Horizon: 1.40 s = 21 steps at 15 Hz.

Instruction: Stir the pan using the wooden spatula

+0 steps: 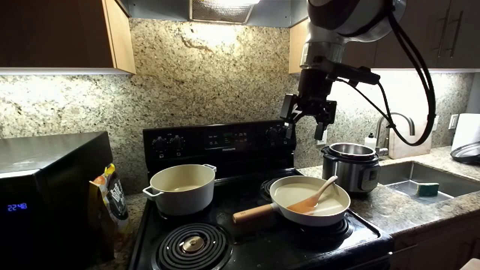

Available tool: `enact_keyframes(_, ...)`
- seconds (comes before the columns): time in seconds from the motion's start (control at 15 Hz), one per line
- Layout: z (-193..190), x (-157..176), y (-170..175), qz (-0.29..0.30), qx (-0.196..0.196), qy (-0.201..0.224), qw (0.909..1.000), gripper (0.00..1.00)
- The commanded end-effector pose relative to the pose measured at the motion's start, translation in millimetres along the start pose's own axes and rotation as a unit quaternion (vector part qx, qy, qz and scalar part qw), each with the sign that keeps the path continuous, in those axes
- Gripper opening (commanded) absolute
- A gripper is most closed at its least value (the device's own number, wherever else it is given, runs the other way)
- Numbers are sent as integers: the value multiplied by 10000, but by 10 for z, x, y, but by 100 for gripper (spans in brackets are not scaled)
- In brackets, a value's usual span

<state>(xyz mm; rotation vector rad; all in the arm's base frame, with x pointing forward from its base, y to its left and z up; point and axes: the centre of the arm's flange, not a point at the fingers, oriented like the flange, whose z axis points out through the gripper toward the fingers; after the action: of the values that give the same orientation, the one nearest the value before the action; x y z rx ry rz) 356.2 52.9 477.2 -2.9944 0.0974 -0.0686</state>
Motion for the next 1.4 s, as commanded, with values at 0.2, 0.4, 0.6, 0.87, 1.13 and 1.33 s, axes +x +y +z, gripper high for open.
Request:
enact_keyframes(0.2, 199, 57, 86, 958, -707, -18, 9929, 100)
enact_keyframes(0.4, 281, 89, 149, 1288, -1020, 78, 9864, 100)
enact_keyframes(0.6, 395, 149, 216, 1520, -1182, 114, 9812, 100)
enact_keyframes(0.87, 582, 244, 344, 1825, -1389, 185, 9732, 100)
enact_keyframes(1.13, 751, 372, 557, 2069, -1363, 158, 9687, 100)
enact_keyframes(1.33, 825, 430, 751, 2238, -1226, 121, 9668, 100)
